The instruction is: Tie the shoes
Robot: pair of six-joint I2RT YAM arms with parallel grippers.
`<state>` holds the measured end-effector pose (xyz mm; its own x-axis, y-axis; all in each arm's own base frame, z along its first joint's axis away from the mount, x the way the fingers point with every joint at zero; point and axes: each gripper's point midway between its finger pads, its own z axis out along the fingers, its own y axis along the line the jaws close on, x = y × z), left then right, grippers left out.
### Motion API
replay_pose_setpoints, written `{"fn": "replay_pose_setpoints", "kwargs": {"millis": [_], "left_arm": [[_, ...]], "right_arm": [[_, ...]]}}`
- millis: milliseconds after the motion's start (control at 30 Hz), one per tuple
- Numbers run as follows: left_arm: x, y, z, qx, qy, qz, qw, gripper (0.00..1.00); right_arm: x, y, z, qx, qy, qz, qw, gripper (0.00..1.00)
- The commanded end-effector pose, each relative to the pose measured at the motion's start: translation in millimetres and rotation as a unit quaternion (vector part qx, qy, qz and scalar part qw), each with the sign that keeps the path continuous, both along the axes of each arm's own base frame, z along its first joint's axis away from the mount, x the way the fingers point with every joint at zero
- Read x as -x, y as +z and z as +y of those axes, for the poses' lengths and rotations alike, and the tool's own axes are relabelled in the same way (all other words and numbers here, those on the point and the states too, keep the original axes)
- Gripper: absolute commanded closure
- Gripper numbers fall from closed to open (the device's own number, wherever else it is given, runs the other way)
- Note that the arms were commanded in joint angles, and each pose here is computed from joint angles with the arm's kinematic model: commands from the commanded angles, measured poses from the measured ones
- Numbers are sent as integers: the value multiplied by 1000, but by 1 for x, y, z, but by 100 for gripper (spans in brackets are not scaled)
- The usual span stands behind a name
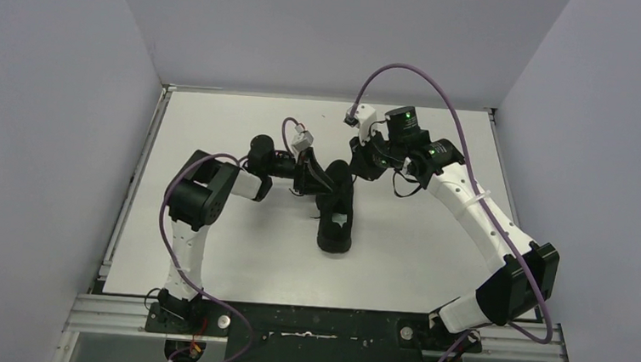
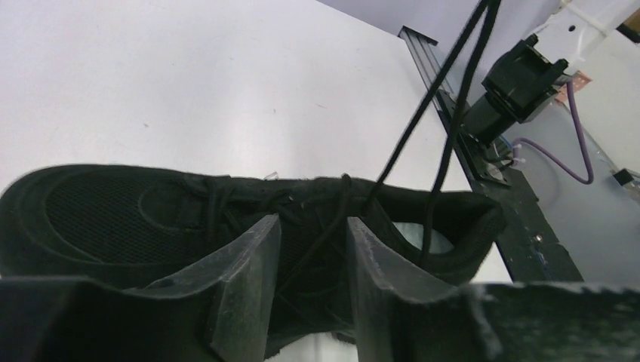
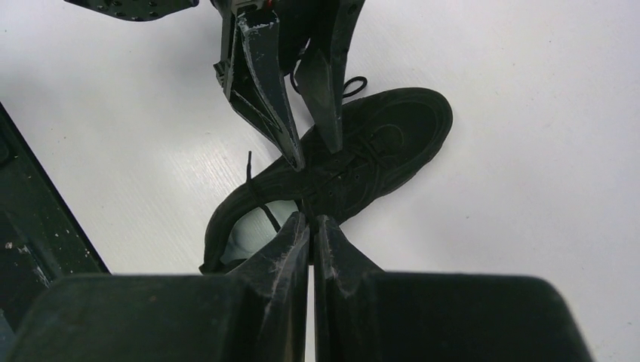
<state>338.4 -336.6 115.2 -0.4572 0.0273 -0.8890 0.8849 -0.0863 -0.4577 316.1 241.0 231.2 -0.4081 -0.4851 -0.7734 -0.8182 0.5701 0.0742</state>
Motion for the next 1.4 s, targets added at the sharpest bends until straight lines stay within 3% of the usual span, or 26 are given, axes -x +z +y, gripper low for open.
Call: {"fn": "replay_pose_setpoints", "kwargs": {"millis": [0,100,200,433,633,767,1367], "left_arm": [[13,20,11,17,-15,-55,998,74],[13,28,17,-1,3,-68,998,92],[18,41,20,-19,13,-84,996,100],[29,60,23,-49,36,-73,995,100],[21,77,1,20,38,-25,999,100],[18,77,-9,60,25,5,998,100],[17,76,8,68,37,-9,997,100]], "right_arm": [[-12,39,12,-48,6,-49,998,100],[-4,42,16,-60,22,-42,997,100],[1,38,17,-65,29,-34,997,100],[10,33,25,-86,47,-13,995,100],[7,29,37,-109,53,12,993,100],[-20,23,20,-94,-21,7,995,100],[-35,12,5,-102,-60,39,992,100]]}}
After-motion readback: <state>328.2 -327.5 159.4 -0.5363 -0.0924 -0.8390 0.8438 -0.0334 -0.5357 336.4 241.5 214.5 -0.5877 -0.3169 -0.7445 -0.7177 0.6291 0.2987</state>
